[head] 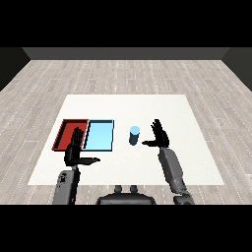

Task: Pick the blue can and put it in the blue box

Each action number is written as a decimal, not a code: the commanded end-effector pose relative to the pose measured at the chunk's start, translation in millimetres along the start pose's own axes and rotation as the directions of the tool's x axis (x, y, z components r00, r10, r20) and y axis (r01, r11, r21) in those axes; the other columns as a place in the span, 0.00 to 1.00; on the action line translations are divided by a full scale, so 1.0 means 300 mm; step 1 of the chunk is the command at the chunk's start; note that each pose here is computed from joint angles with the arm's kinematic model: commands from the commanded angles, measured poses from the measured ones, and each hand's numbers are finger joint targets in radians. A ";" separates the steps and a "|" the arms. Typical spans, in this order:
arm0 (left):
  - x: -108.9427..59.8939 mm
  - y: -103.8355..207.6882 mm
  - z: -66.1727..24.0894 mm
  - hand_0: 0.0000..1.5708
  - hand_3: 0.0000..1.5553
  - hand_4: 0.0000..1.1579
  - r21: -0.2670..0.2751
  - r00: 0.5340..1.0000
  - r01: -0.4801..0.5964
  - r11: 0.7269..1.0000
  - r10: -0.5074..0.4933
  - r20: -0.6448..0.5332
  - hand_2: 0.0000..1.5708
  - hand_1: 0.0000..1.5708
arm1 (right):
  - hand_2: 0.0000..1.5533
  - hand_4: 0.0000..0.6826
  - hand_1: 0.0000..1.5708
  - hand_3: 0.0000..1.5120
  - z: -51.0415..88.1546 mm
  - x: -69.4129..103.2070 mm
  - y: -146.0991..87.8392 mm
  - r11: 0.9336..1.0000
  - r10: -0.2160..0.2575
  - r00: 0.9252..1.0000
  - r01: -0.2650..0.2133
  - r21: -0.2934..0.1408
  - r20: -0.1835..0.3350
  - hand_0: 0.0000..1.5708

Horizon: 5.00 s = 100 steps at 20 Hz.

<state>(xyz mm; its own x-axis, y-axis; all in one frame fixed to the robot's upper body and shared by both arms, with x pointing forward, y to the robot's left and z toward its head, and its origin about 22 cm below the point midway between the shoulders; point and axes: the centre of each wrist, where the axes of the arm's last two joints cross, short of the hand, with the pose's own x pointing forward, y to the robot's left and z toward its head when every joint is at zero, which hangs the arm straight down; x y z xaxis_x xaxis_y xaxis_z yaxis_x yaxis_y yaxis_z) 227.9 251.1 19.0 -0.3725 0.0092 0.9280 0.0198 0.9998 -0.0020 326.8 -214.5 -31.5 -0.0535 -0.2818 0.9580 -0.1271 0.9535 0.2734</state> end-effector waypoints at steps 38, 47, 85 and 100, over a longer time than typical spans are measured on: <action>-0.017 0.036 -0.023 0.00 0.00 0.00 0.013 1.000 -0.021 1.000 0.021 -0.002 0.00 0.00 | 0.00 0.00 0.00 0.00 -0.153 -0.187 0.233 0.994 0.088 0.986 -0.076 0.083 -0.143 0.00; -0.018 0.006 -0.001 0.00 0.00 0.00 0.025 0.998 -0.060 0.998 0.060 -0.012 0.00 0.00 | 0.00 0.00 0.00 0.00 -0.165 -0.159 0.350 0.990 0.130 0.974 -0.116 0.084 -0.184 0.00; 0.040 -0.259 -0.126 0.00 0.00 0.00 -0.140 0.997 -0.051 0.989 0.041 -0.071 0.00 0.00 | 0.95 0.85 0.96 0.92 -0.095 0.170 0.337 0.877 0.476 0.875 -0.479 0.019 0.091 0.96; -0.024 -0.363 -0.144 0.00 0.00 0.00 -0.194 0.992 -0.094 0.976 0.074 -0.106 0.00 0.00 | 0.94 0.85 0.96 0.92 -0.019 0.276 0.373 0.874 0.465 0.862 -0.483 0.049 0.201 0.96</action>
<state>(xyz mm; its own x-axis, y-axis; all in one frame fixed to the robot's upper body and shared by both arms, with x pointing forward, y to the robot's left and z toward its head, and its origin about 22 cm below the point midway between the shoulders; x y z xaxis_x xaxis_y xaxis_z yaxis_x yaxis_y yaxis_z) 271.2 137.1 35.4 -0.2676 0.0680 0.9611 0.2227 0.9749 -0.0070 323.3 -123.6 81.4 -0.2805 0.1774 0.9433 -0.1311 0.9665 -0.2207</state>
